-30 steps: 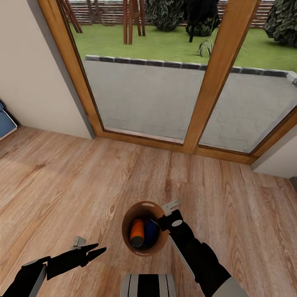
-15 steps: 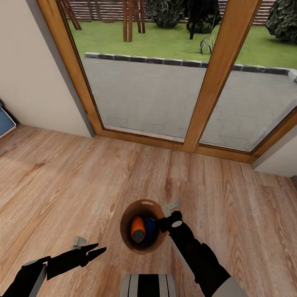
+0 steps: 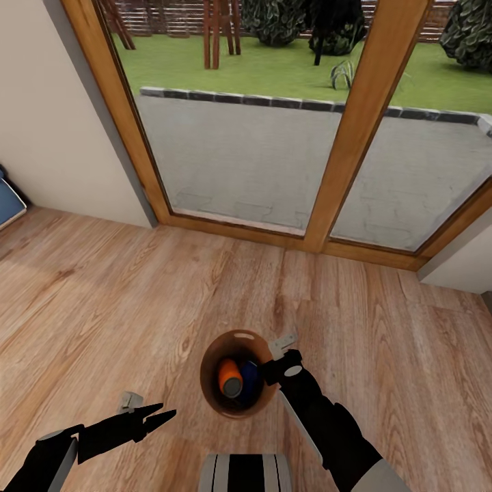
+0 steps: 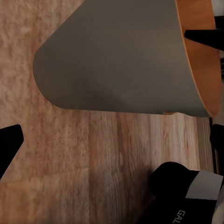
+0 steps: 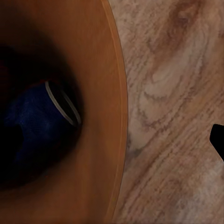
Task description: Put the three can of soda from the living room inside the tash can in the kitchen.
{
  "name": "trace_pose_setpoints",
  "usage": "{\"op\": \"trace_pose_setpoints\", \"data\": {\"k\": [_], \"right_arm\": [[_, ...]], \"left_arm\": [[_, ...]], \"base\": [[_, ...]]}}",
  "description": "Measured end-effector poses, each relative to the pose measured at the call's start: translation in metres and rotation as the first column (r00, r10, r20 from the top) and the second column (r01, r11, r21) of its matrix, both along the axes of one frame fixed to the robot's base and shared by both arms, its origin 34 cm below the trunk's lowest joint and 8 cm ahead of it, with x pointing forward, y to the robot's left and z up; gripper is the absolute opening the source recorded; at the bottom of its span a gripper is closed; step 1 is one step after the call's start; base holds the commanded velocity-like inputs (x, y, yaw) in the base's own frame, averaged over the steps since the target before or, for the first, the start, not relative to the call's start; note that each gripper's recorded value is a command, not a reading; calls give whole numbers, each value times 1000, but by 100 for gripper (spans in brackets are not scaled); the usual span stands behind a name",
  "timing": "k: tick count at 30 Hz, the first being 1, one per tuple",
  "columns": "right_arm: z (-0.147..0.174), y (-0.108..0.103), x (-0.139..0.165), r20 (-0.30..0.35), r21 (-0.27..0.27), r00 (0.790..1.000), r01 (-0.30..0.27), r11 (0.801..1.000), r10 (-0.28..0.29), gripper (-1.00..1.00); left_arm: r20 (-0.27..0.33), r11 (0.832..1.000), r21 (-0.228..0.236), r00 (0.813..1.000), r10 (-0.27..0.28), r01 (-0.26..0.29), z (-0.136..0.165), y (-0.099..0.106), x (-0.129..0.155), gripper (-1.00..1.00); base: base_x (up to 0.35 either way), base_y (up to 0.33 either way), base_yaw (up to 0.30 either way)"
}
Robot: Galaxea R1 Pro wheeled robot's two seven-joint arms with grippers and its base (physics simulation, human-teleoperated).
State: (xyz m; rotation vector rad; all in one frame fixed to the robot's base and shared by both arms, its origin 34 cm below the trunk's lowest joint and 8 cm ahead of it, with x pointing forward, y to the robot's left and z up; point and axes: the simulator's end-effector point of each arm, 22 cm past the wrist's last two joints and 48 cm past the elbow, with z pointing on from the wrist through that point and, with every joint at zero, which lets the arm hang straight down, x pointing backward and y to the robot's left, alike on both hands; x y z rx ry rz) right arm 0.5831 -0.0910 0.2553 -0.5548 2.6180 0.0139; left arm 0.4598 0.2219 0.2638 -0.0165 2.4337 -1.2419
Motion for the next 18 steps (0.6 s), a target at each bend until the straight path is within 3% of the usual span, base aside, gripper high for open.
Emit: {"op": "trace_pose_setpoints", "data": {"k": [18], "right_arm": [[0,0,0,0,0,1000,0,1000,0,100]], "left_arm": [[1,1000,0,1000,0,0,0,0,0,100]], "base": [[0,0,0]]}}
